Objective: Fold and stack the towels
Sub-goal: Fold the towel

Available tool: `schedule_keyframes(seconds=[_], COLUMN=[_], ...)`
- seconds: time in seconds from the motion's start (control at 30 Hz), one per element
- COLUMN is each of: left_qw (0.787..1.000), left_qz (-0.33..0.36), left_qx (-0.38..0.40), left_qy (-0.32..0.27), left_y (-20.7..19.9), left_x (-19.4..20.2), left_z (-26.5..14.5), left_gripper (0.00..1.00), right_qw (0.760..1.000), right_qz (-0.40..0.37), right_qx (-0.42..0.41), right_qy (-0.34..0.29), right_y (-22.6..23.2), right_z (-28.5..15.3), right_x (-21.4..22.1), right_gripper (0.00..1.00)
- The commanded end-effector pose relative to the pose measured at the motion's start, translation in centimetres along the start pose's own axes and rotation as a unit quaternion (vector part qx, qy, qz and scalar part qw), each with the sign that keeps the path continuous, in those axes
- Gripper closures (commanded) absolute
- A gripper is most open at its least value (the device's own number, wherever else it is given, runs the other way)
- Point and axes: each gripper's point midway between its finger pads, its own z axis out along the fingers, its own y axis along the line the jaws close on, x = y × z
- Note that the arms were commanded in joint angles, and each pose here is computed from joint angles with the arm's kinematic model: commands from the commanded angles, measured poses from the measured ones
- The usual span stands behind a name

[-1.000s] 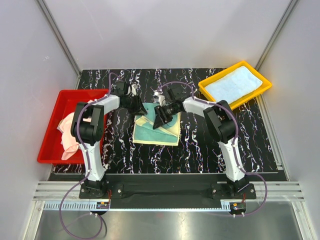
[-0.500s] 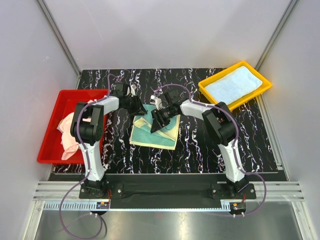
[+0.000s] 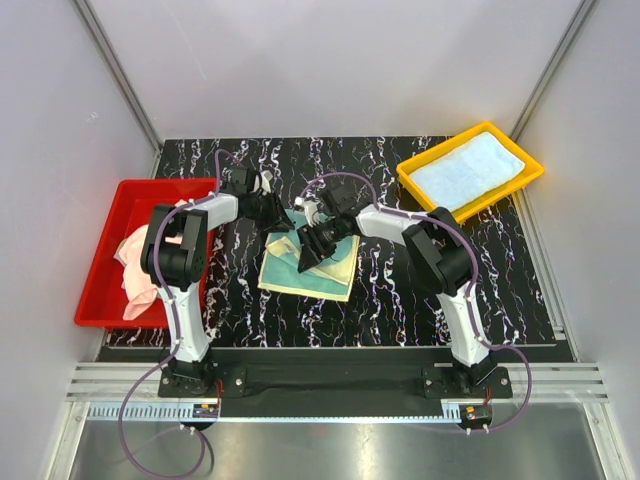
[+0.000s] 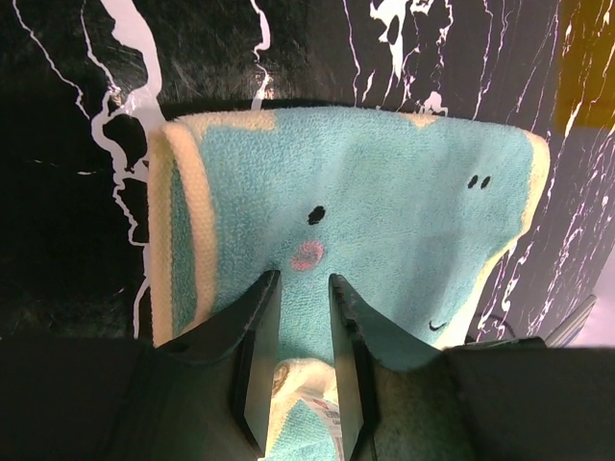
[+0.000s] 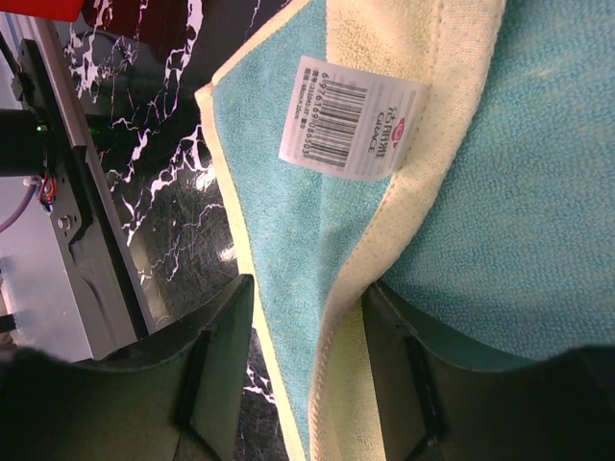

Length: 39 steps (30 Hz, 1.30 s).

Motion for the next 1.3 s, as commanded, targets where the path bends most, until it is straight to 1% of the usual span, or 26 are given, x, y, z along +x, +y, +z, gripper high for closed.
schedule_keyframes(seconds=[0.0,0.27,0.53,0.83,1.03,1.27], left_qw=[1.0,1.0,1.0,1.0,1.0,1.0], left_qz=[0.003,0.003,0.001,0.004,0.002,0.003], left_qx=[0.008,0.005,0.005,0.01,0.013,0.012], left_qy=[-0.011,-0.011,-0.013,-0.015,-0.014,-0.014], left_y=[-0.3,-0.1,0.1,-0.4,-0.5,-0.3], left_x=[-0.5,-0.4,-0.3,-0.5,-0.4,-0.4], left_z=[-0.3,-0.2,-0.4,-0.7,-0.7,-0.7], left_gripper=[0.69,0.69,0.69,0.69,0.69,0.69], right_qw=[0.998,0.998,0.997,0.998,0.997,0.997], right_qz=[-0.048,-0.065,-0.075,-0.067,-0.074,-0.081], right_qx=[0.003,0.008,0.009,-0.009,-0.006,0.002], right_qy=[-0.027,-0.023,-0.027,-0.012,-0.002,-0.005], right_y=[2.3,3.3,3.9,4.9,5.5,5.8], right_z=[-0.9,-0.8,-1.0,0.4,1.2,1.3], right_x=[-2.1,-1.1,-1.4,-0.1,0.8,1.2], right_gripper=[0.45,0.45,0.46,0.46,0.46,0.47])
